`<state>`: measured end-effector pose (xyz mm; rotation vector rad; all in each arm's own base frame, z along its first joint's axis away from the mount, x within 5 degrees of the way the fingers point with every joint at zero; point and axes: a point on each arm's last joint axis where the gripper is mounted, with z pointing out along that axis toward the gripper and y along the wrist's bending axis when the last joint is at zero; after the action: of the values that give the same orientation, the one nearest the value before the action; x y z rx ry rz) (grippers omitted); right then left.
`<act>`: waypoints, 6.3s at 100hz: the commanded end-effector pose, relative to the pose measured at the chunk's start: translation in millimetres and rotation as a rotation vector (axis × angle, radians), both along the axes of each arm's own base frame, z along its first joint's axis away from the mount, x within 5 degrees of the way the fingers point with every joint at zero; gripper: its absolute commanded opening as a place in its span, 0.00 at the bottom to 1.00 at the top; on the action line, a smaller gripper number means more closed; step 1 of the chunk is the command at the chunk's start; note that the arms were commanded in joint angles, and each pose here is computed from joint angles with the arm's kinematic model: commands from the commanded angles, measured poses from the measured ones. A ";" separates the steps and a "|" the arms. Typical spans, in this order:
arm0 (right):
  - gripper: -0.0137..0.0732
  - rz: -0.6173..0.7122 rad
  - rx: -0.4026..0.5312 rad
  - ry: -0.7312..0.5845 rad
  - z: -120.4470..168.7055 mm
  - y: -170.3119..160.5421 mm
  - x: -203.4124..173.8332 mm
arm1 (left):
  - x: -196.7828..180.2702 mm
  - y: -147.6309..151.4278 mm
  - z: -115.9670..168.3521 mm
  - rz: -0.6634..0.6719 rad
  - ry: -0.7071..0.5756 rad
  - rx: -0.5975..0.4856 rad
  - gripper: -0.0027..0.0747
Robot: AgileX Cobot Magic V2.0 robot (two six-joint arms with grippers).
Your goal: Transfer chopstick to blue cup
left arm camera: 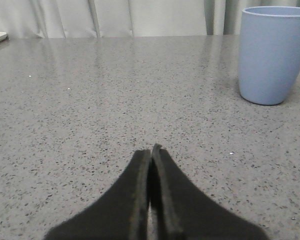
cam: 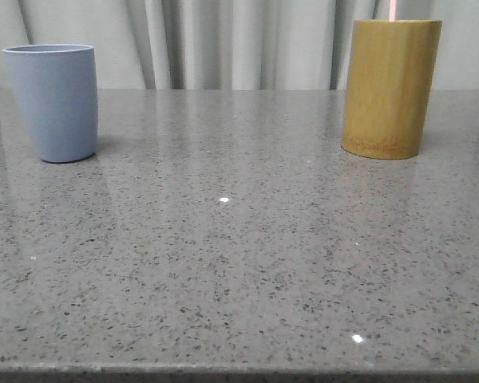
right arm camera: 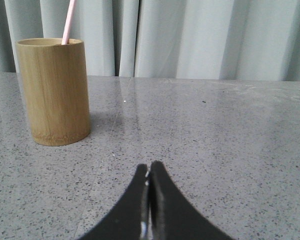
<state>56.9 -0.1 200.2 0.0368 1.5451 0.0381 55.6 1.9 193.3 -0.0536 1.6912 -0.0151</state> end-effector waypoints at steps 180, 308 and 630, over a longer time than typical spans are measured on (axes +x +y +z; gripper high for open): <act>0.08 0.005 0.064 0.216 129.5 1.0 9.6 | 20.7 -5.0 154.4 -0.046 -0.024 -0.124 0.01; 0.58 0.001 0.064 0.331 175.3 1.1 83.1 | 105.8 -12.3 194.5 -0.069 0.250 -0.103 0.55; 0.58 0.001 0.064 0.323 175.6 1.1 85.4 | 318.6 -206.7 175.5 -0.542 0.877 0.059 0.46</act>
<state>139.9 1.4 357.0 0.1068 1.9812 0.0888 383.0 -205.0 332.1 0.5270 2.6605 -0.3372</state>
